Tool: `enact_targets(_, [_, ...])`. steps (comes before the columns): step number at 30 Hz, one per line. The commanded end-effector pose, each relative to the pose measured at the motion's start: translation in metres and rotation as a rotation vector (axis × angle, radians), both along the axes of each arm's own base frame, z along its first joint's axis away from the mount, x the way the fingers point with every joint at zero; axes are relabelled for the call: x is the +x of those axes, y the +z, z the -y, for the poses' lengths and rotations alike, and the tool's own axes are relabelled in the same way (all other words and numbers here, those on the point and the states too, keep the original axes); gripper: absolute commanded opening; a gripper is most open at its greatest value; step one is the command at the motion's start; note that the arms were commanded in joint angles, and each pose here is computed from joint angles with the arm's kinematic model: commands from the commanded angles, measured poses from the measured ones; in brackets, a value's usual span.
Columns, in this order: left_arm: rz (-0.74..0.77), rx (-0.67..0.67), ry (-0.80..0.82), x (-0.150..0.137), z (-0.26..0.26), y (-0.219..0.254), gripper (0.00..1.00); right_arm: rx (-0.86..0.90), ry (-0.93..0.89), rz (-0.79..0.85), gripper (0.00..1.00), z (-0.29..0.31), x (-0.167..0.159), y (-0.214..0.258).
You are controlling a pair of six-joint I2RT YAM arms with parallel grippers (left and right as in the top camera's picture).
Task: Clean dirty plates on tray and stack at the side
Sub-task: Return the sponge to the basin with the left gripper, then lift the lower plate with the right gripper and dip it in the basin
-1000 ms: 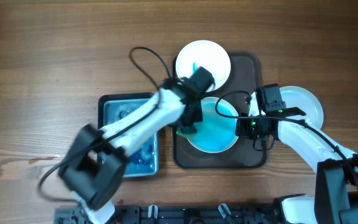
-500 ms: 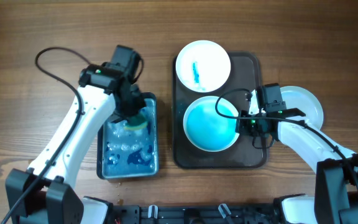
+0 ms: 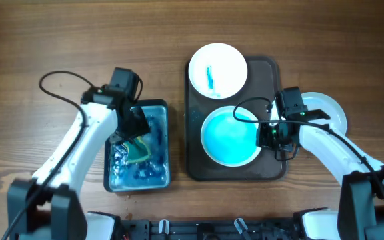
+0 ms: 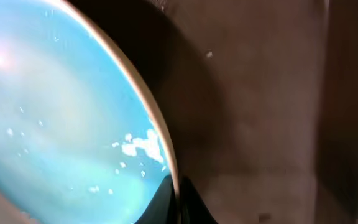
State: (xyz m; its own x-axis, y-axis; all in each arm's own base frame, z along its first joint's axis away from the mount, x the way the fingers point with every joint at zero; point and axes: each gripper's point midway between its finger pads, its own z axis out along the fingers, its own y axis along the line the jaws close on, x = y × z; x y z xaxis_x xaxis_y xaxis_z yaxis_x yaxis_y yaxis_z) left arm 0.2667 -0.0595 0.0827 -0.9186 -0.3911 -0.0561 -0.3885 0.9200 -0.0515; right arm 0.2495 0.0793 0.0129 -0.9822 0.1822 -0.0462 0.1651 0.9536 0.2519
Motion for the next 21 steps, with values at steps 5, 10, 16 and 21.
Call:
enact_targets(5, [0.282,-0.063,0.049,0.021,-0.014,0.106,1.0,0.003,0.138,0.158,0.04,-0.02,0.025,0.072])
enact_targets(10, [0.412,-0.068,0.134,0.016,-0.039,0.144,1.0,0.03,0.319,0.235,0.04,-0.076,0.025,0.122])
enact_targets(16, [0.489,-0.058,0.208,0.006,-0.061,0.164,1.0,-0.013,0.404,0.336,0.04,-0.134,0.035,0.131])
enact_targets(21, [0.499,-0.056,0.216,0.003,-0.063,0.167,1.0,-0.124,0.431,0.444,0.04,-0.177,0.053,0.105])
